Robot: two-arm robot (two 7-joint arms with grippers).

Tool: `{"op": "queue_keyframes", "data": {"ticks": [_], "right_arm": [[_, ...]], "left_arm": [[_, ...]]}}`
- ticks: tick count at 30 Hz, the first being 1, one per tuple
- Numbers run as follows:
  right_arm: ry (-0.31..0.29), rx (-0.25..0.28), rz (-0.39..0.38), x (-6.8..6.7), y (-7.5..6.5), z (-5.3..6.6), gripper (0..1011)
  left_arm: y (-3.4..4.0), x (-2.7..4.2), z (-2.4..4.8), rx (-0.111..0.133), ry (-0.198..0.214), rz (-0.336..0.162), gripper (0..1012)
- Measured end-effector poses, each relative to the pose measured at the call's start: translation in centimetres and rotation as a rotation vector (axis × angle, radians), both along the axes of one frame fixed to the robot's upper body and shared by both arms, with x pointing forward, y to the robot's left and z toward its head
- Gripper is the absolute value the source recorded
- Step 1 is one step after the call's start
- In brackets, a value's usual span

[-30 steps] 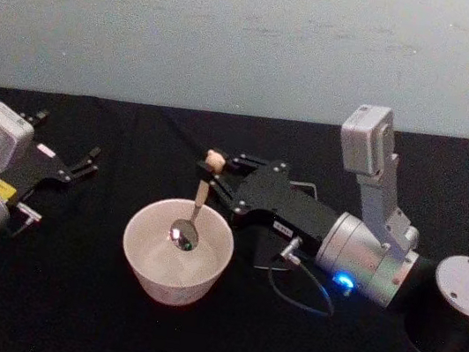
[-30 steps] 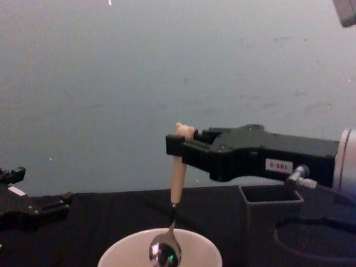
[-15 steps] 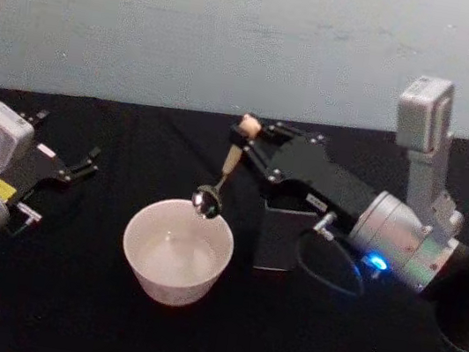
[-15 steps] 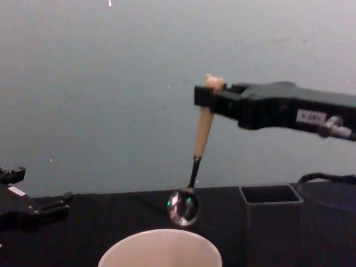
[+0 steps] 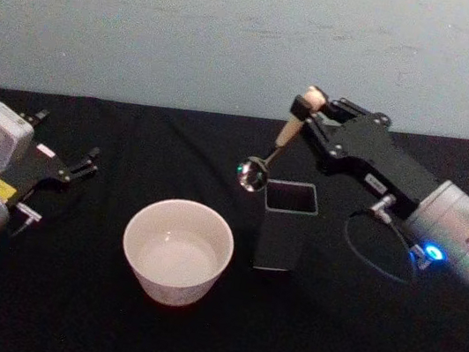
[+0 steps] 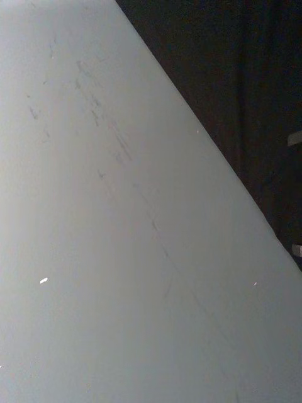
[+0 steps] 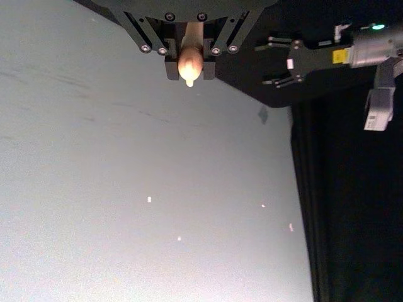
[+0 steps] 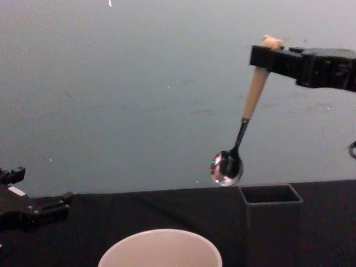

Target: Pick up the stirring spoon with one hand, stir inside the cup, then place it back in its original position.

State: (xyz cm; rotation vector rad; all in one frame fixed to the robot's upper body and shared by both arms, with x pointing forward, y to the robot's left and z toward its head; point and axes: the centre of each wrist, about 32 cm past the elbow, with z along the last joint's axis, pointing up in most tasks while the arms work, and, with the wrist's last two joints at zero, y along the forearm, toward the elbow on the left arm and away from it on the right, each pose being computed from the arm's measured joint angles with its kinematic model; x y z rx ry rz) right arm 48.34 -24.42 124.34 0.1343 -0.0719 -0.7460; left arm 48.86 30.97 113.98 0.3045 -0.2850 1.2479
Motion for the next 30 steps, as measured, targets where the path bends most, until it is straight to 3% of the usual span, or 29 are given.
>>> {"op": "queue_keyframes", "data": {"ticks": [12, 30], "right_arm": [[-0.018, -0.026, -0.049, -0.8, -2.3, 0.1, 214], [0.034, -0.094, -0.047, -0.3, -2.8, -1.5, 214]], "left_arm": [[0.00, 0.00, 0.00, 0.000, 0.000, 0.000, 1001], [0.00, 0.00, 0.00, 0.000, 0.000, 0.000, 1001]]}}
